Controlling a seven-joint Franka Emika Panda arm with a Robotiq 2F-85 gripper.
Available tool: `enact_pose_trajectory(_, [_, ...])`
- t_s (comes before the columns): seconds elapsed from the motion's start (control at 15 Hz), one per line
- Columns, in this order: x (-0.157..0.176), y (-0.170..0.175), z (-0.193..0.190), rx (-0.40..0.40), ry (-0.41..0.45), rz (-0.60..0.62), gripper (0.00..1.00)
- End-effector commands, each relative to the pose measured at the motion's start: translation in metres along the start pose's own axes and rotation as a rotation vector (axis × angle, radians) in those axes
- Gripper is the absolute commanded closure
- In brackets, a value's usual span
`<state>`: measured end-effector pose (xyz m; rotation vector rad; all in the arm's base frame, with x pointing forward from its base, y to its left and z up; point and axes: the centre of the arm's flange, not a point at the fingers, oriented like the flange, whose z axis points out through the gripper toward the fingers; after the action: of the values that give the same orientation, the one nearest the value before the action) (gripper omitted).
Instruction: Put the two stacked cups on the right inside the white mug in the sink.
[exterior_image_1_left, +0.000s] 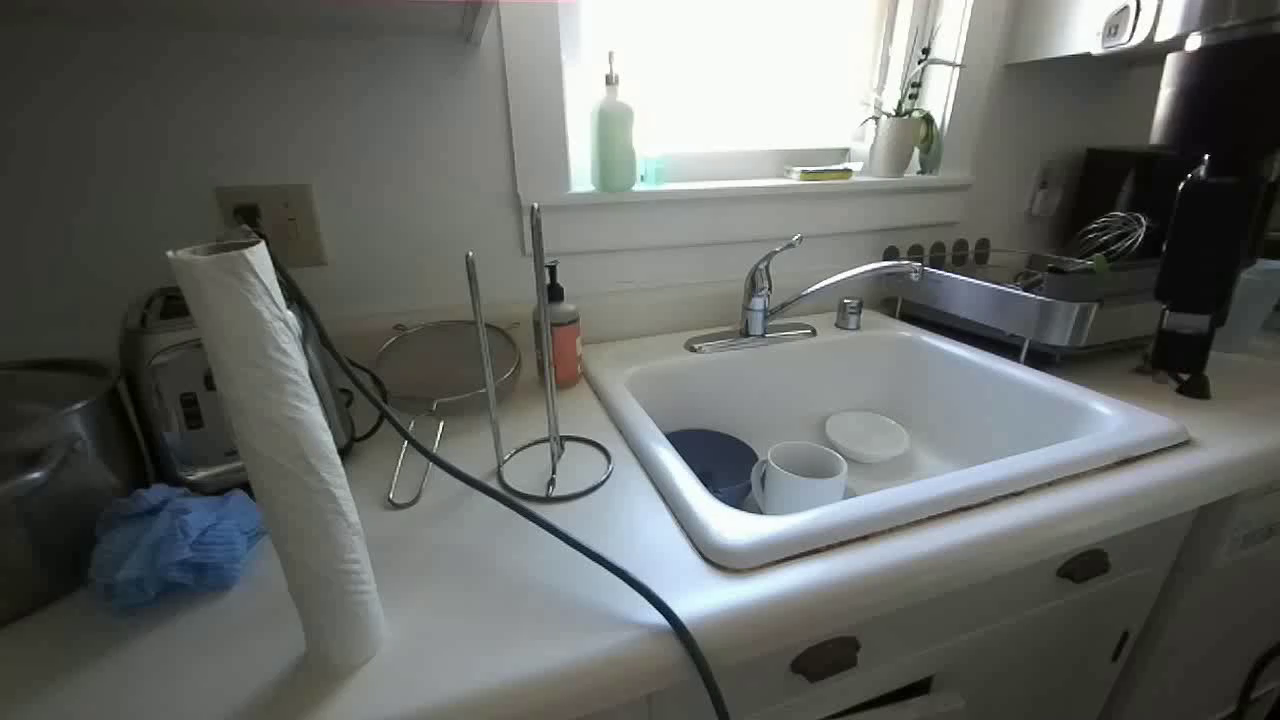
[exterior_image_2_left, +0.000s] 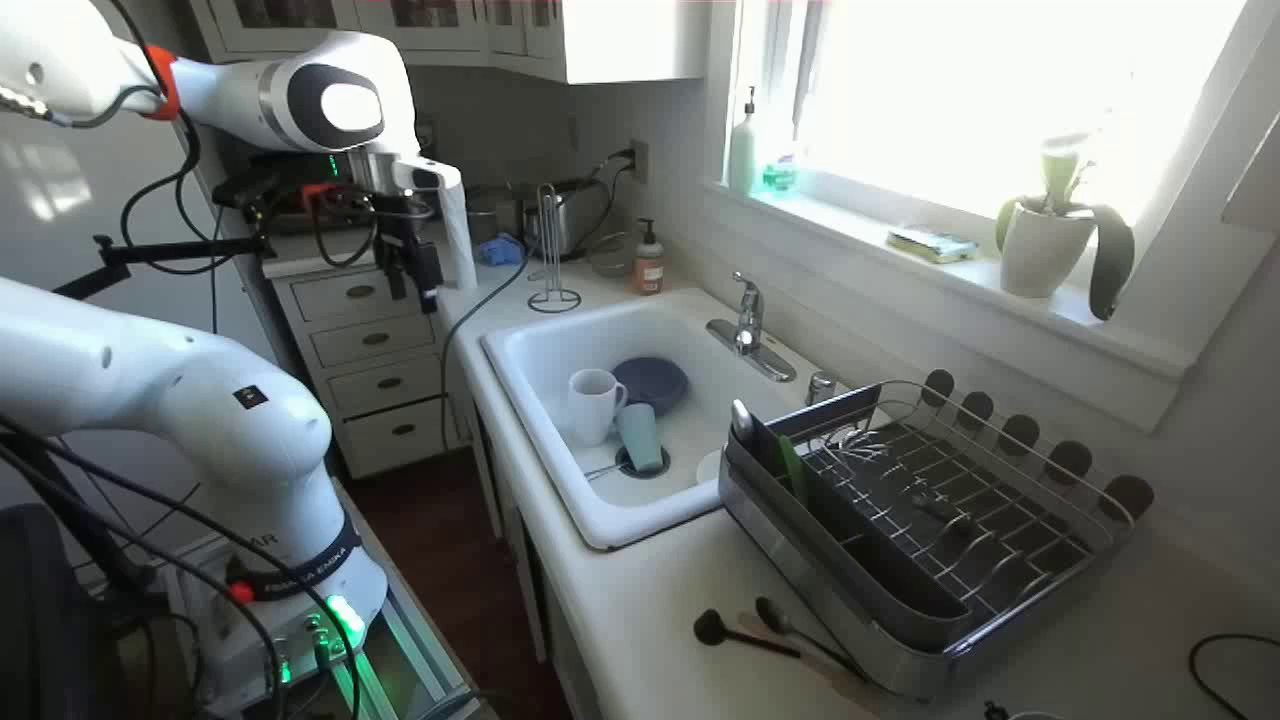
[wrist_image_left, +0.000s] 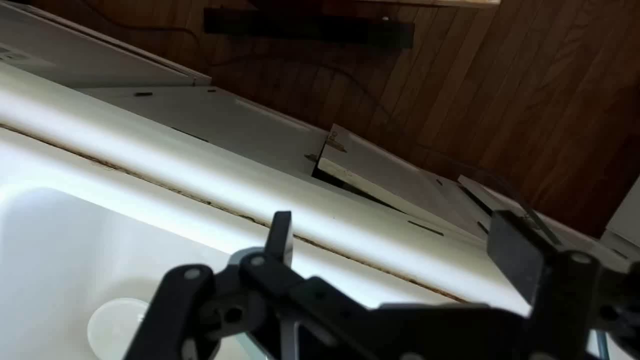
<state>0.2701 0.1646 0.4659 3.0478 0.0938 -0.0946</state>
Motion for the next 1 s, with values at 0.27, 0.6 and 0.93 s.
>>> enact_pose_trajectory(0.27, [0.0, 0.0, 0.0, 0.0, 0.0, 0.0, 0.0])
enact_pose_trajectory(0.6, [-0.026, 0.086, -0.044, 0.07, -0.025, 0.085, 0.0])
enact_pose_trajectory(0.93, [-0.074, 0.184, -0.084, 0.172, -0.014, 0.248, 0.0])
